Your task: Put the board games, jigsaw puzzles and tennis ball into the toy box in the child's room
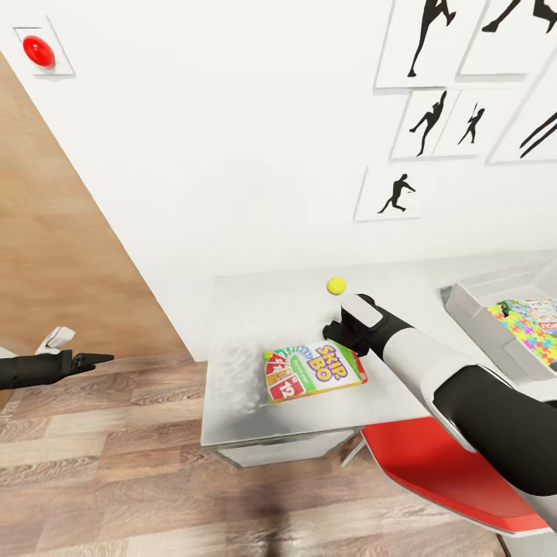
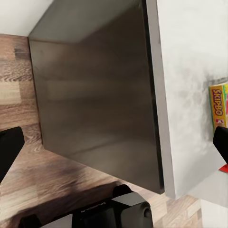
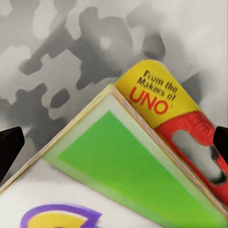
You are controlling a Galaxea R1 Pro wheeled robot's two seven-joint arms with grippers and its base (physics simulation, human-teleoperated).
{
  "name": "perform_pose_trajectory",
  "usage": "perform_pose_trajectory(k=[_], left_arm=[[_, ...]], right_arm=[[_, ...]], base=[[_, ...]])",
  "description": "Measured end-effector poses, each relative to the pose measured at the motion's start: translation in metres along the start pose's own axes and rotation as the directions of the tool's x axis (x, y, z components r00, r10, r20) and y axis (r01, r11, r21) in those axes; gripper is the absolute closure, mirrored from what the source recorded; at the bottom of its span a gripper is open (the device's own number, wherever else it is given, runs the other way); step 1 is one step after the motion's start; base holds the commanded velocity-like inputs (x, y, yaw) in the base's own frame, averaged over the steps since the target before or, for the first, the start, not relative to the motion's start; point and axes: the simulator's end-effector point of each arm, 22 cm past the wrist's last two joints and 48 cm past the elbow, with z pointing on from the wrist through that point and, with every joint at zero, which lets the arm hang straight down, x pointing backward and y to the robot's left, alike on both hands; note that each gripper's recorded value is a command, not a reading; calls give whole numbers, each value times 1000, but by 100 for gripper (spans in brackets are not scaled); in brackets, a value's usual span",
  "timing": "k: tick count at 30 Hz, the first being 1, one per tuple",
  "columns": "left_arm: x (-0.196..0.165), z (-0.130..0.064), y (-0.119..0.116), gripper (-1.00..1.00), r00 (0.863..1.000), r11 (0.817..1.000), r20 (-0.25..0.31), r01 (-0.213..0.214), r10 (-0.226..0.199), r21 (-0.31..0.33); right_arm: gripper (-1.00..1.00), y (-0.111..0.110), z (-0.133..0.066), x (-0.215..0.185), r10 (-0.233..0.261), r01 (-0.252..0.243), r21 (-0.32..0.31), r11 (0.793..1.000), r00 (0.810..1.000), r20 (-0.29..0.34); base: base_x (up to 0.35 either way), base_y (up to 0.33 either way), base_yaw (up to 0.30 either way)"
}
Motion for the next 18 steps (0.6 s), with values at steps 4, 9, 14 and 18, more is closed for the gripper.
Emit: perform_pose_trajectory(k=[4, 9, 14, 18], left_arm=[[0, 0, 0, -100, 1000, 1000, 0, 0, 0, 0], [0, 1, 0, -100, 1000, 1000, -1, 0, 0, 1], [0, 0, 0, -100, 1000, 1000, 0, 0, 0, 2], [0, 0, 0, -100, 1000, 1000, 0, 1, -1, 2]], right_arm=[[-100, 0, 0, 0, 0, 0, 0, 1000, 1000, -1], [-100, 0, 0, 0, 1, -1, 1, 1000, 1000, -1], [-100, 0, 0, 0, 0, 0, 1, 1000, 1000, -1], [-100, 0, 0, 0, 1, -1, 1, 1000, 1000, -1]], base=[[-26, 19, 0], [-64, 48, 0], [-22, 22, 0], [-25, 65, 0]])
